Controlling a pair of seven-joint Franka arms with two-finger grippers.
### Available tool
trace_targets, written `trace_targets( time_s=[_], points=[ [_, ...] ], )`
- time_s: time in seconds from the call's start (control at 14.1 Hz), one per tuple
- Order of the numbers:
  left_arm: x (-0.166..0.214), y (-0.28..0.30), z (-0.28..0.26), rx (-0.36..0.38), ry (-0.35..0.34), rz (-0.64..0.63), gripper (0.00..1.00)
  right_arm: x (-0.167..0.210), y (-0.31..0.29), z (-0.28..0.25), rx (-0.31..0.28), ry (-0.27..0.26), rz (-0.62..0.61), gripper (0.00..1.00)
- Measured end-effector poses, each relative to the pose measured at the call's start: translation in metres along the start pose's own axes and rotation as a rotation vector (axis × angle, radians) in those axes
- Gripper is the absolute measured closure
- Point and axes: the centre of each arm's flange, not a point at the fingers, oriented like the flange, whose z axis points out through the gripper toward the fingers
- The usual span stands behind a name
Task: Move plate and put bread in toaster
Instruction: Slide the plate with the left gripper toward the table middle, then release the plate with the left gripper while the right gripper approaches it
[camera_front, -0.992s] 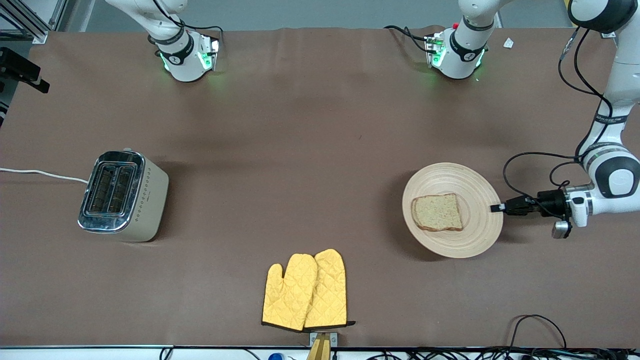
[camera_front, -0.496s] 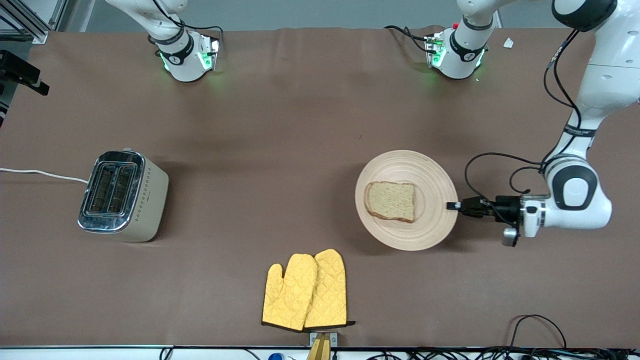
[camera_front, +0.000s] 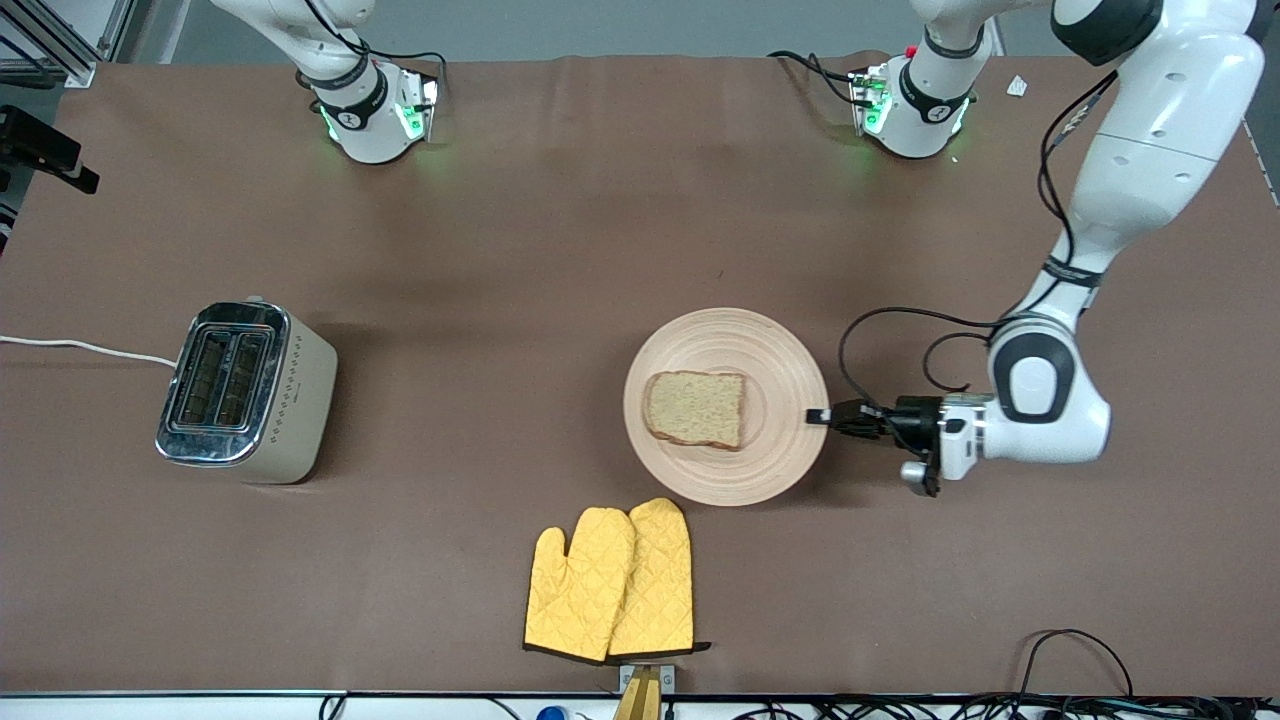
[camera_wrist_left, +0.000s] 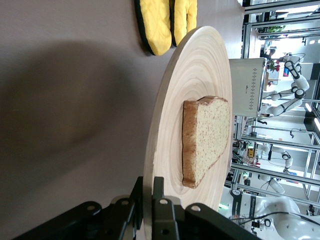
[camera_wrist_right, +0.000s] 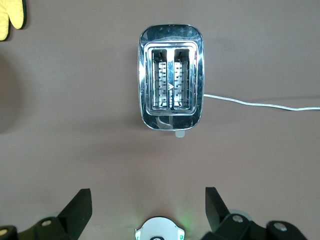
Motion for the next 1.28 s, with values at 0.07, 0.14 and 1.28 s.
trace_targets(
  time_s=[0.07,0.14,1.28],
  points=[
    [-0.001,0.004,0.017,0.0,-0.005,0.0,0.9,0.0,0.001,0.0,0.0,0.0,0.001,0.0],
    [-0.002,0.008,0.031,0.001,-0.011,-0.001,0.9,0.0,0.002,0.001,0.0,-0.001,0.003,0.0],
    [-0.016,-0.014,0.113,0.036,-0.003,-0.061,0.88,0.068,-0.068,0.158,0.14,-0.007,0.021,0.0]
  ],
)
